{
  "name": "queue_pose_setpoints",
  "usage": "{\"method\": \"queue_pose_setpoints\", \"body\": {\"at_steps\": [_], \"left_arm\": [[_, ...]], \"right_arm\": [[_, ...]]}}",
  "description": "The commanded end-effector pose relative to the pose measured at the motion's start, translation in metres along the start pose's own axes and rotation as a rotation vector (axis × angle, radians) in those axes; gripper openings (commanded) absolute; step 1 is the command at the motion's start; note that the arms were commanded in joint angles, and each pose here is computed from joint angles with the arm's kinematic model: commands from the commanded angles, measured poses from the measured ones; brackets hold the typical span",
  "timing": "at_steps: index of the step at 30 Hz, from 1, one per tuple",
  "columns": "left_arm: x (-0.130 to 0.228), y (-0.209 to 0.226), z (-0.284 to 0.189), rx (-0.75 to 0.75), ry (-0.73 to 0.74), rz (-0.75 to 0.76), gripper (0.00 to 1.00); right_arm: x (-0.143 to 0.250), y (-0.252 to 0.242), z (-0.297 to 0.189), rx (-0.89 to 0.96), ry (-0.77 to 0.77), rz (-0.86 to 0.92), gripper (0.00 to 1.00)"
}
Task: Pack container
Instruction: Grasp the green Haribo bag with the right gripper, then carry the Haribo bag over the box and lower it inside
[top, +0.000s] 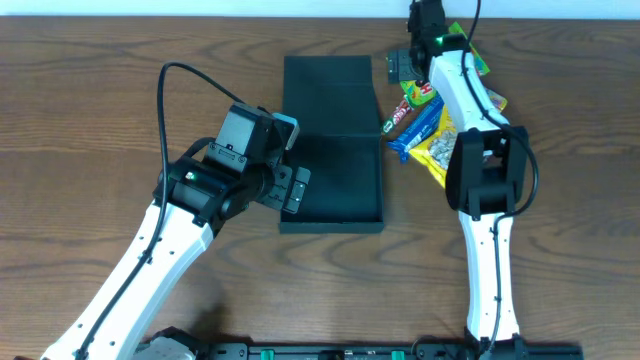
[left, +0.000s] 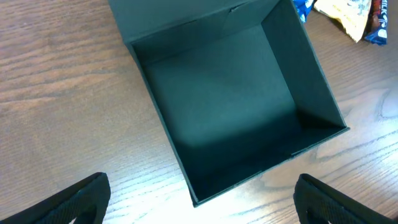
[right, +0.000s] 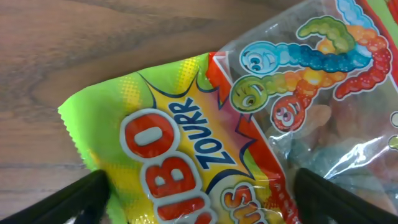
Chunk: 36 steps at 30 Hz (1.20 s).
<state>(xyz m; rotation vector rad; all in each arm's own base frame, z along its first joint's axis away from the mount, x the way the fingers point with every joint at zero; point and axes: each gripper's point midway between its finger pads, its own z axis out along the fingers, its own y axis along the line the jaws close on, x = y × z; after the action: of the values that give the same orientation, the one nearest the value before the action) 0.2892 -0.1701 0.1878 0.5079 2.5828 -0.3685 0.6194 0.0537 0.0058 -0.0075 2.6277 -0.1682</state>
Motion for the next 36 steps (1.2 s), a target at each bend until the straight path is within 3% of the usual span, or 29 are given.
{"method": "queue_pose_setpoints", "body": {"at_steps": [1, 6, 18, 27, 31, 36], "left_arm": [[-0.002, 0.002, 0.001, -0.006, -0.001, 0.015, 0.95], [-0.005, 0.002, 0.001, -0.005, -0.013, 0.017, 0.95], [-0.006, 0.003, 0.001, -0.013, -0.014, 0.021, 0.95], [-0.006, 0.01, 0.001, -0.052, -0.018, 0.023, 0.95], [-0.007, 0.013, -0.001, -0.064, -0.022, 0.011, 0.95], [-0.008, 0.03, -0.018, -0.09, -0.057, -0.055, 0.95]], "right_arm": [[0.069, 0.005, 0.054, -0.004, 0.185, -0.016, 0.79], [0.086, 0.003, 0.062, 0.017, 0.235, -0.024, 0.5], [0.064, 0.0, 0.041, 0.016, 0.208, -0.02, 0.02], [-0.025, -0.006, -0.043, -0.004, -0.002, 0.016, 0.01], [-0.06, -0.011, -0.114, -0.01, -0.097, 0.02, 0.01], [-0.076, -0.005, -0.205, -0.038, -0.178, 0.007, 0.01]]}}
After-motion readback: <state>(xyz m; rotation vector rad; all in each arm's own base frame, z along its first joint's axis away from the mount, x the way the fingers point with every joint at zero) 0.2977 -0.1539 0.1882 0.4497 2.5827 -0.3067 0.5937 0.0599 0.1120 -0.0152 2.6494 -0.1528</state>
